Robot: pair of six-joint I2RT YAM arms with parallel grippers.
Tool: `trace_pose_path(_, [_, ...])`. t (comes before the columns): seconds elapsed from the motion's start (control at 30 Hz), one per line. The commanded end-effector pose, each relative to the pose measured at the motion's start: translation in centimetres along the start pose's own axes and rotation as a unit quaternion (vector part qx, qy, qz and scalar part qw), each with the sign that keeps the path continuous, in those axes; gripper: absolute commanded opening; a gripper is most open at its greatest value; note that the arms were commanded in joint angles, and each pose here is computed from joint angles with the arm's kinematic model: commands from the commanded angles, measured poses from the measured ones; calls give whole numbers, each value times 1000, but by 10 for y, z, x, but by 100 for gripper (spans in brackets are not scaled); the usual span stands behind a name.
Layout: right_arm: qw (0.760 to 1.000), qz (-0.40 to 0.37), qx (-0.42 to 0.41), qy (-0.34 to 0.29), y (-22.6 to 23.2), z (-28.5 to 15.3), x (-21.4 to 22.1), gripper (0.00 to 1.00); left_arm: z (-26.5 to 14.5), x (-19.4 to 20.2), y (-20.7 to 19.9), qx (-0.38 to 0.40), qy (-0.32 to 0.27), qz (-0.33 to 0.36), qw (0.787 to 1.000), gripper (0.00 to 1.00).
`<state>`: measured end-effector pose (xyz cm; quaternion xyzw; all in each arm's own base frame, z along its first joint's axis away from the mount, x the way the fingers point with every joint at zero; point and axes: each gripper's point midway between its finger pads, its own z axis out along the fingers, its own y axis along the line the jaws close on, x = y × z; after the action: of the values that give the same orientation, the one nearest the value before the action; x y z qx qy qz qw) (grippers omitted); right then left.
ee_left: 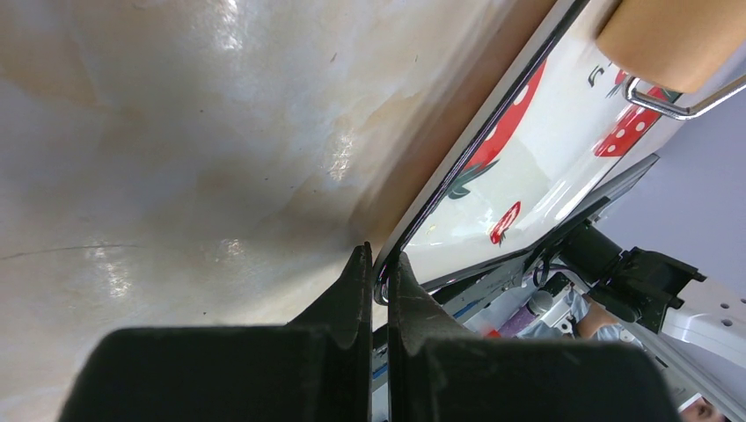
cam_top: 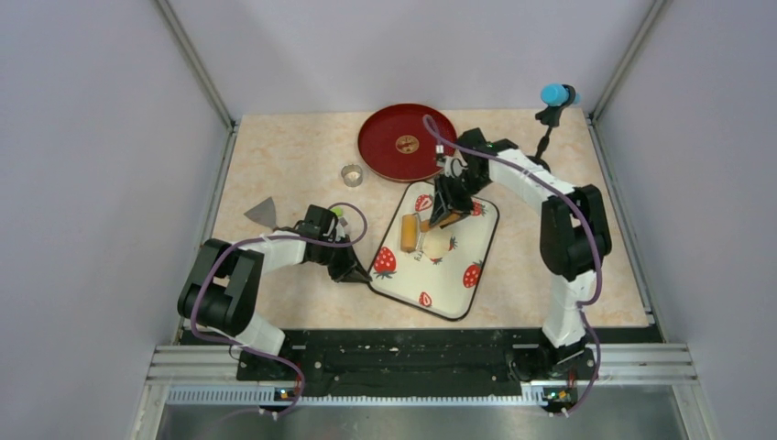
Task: Roll out the dumpling wrappers from the dough
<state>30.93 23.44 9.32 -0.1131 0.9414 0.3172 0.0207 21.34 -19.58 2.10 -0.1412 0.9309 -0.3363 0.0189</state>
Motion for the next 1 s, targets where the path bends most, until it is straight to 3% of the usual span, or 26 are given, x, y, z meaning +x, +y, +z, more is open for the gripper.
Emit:
trace_pose_path(0.0, [985,-70,152,45,-17,24,9,0,4,-6,22,-59,-28,-31,997,0])
trace_pose_path(0.2, [990,-95,100,-27,49,5,-19,0,4,-6,23,-59,-27,-30,997,0])
trace_pose_path(0.47, [985,-77,105,-112,48,-65,-37,0,5,-6,23,-61,-24,-27,998,0])
trace_pose_path(0.67, [984,-64,125,-107,25,-97,-19,0,5,-6,23,-61,-22,-26,998,0])
trace_pose_path(0.97, [991,-42,119,-45,1,-72,13,0,5,-5,24,-60,-22,-26,998,0])
